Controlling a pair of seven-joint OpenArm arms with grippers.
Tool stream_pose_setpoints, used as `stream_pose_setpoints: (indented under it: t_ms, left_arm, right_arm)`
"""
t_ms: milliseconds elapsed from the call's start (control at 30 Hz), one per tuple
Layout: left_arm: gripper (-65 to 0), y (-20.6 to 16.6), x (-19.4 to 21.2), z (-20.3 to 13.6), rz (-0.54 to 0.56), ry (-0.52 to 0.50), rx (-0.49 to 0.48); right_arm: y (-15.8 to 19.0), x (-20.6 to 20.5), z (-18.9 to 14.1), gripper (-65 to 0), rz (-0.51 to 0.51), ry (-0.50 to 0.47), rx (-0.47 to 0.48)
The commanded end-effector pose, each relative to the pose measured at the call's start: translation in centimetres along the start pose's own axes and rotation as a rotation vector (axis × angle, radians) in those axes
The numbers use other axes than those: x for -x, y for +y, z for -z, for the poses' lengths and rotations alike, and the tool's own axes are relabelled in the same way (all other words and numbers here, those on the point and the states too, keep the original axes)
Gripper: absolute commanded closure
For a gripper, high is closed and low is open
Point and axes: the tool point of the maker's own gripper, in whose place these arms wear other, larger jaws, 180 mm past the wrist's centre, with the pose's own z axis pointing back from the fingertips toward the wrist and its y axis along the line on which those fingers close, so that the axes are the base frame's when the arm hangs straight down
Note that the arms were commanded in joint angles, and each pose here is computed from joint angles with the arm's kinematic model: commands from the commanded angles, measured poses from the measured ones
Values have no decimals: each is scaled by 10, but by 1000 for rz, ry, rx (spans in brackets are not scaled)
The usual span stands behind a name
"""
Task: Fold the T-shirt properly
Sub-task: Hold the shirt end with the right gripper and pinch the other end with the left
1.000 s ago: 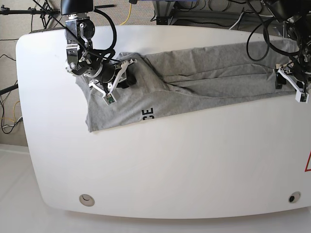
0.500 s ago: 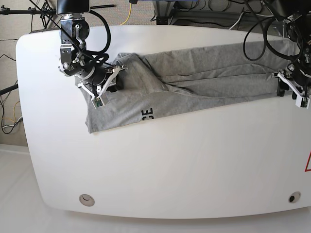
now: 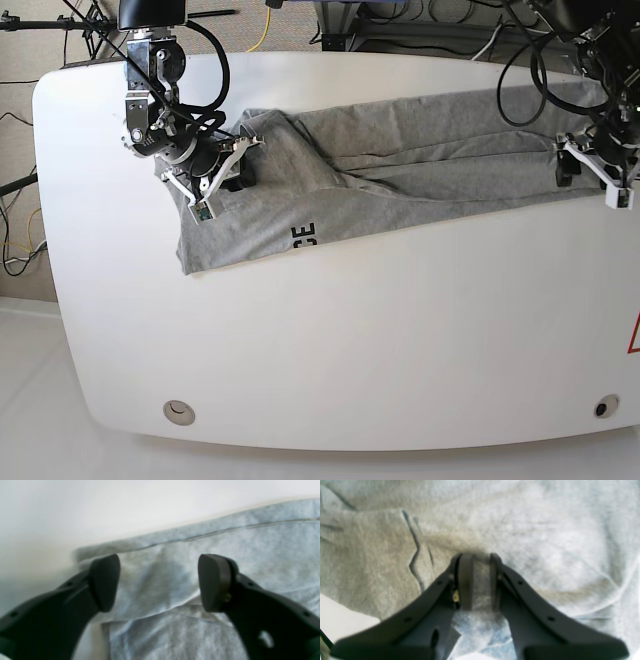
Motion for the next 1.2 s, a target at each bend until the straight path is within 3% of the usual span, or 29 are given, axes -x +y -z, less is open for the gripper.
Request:
stream_pose_setpoints:
  t_ms: [0, 400, 1167]
  left_arm:
    - [-520, 15, -16, -10, -27, -66, -5]
    - [-475, 16, 0, 6, -73, -32, 16]
    - [-481, 24, 18, 12, -75, 20, 3]
  right_arm:
    - [-2, -10, -3, -117, -20, -28, -3]
    - [-2, -7, 0, -117, -23, -21, -6]
    - [-3, -11, -1, -119, -20, -28, 2]
